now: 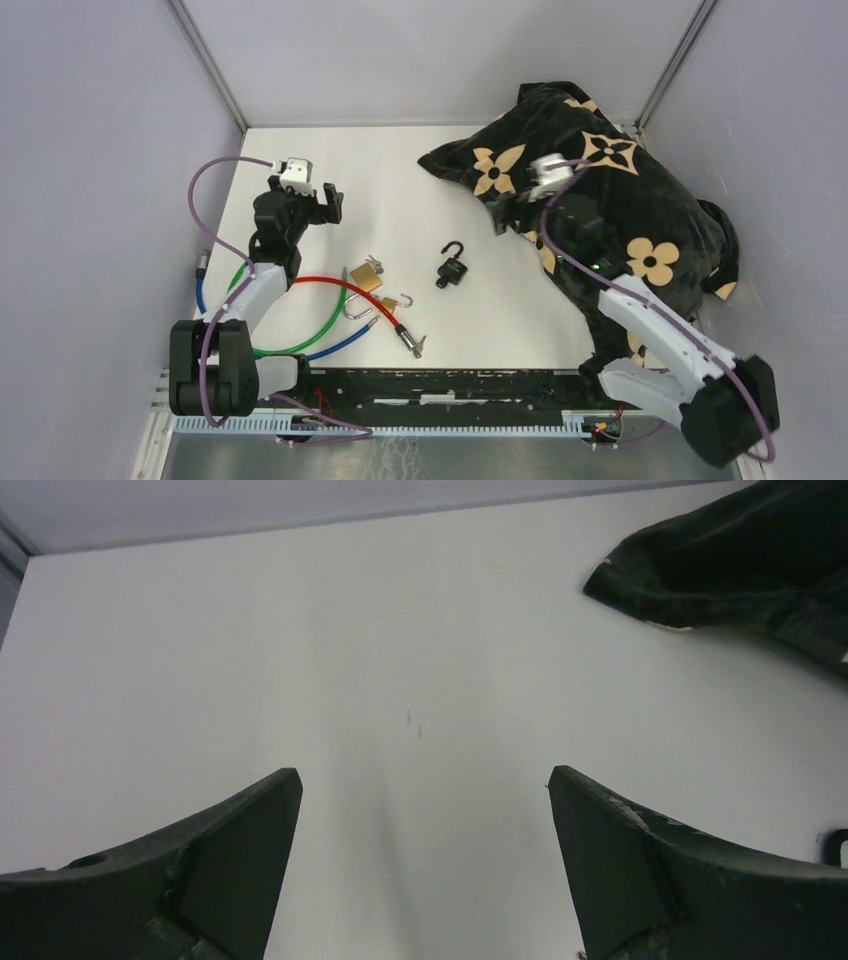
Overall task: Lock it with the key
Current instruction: Pick up the lock from the center of the board.
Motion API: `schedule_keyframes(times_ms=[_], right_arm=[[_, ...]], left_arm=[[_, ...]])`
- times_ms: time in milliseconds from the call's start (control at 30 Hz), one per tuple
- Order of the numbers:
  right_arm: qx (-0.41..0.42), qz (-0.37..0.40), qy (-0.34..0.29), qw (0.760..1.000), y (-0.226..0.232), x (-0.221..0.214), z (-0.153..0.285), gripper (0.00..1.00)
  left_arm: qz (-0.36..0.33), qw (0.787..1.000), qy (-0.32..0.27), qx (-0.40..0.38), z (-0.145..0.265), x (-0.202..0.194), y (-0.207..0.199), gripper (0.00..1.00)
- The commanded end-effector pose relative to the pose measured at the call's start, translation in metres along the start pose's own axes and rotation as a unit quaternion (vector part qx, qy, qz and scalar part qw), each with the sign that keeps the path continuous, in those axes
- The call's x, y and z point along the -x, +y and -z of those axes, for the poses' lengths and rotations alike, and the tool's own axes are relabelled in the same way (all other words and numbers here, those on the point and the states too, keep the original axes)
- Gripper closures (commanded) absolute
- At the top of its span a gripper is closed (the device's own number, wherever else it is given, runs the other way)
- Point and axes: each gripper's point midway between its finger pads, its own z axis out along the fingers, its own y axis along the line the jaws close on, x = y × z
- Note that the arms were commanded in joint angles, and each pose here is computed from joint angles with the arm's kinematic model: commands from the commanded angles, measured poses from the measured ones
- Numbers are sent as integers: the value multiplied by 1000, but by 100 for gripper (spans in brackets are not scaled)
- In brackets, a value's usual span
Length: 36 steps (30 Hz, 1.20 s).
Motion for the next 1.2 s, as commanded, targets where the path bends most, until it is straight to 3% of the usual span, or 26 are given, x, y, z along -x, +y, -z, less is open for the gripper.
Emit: schedule_keyframes(times_ms=[0,133,300,500,733,800,967,1100,1167], right_arm=[[142,123,203,961,83,-91,-2,2],[215,168,308,911,107,-151,-1,2],[234,187,371,879,116,-193,-3,2],[257,188,405,857,127,-226,-3,7],[248,195,407,857,128,-238,-18,15],[243,200,415,854,126,-242,-20,25],[247,200,411,854,127,-243,-18,68],[252,193,387,866,135,-231,-19,99],[249,183,364,879,141,-219,-23,100]], left_arm=[[-14,997,38,-61,1,10,-18,0],[-10,995,57,-87,7,12,-27,3],[-2,989,91,-114,11,5,-36,7],[4,988,91,-127,11,5,-41,10],[14,986,93,-137,11,5,-45,13],[15,985,94,-140,12,5,-46,13],[18,984,99,-146,14,6,-48,17],[32,981,107,-161,17,10,-54,26],[46,977,120,-173,21,10,-61,31]])
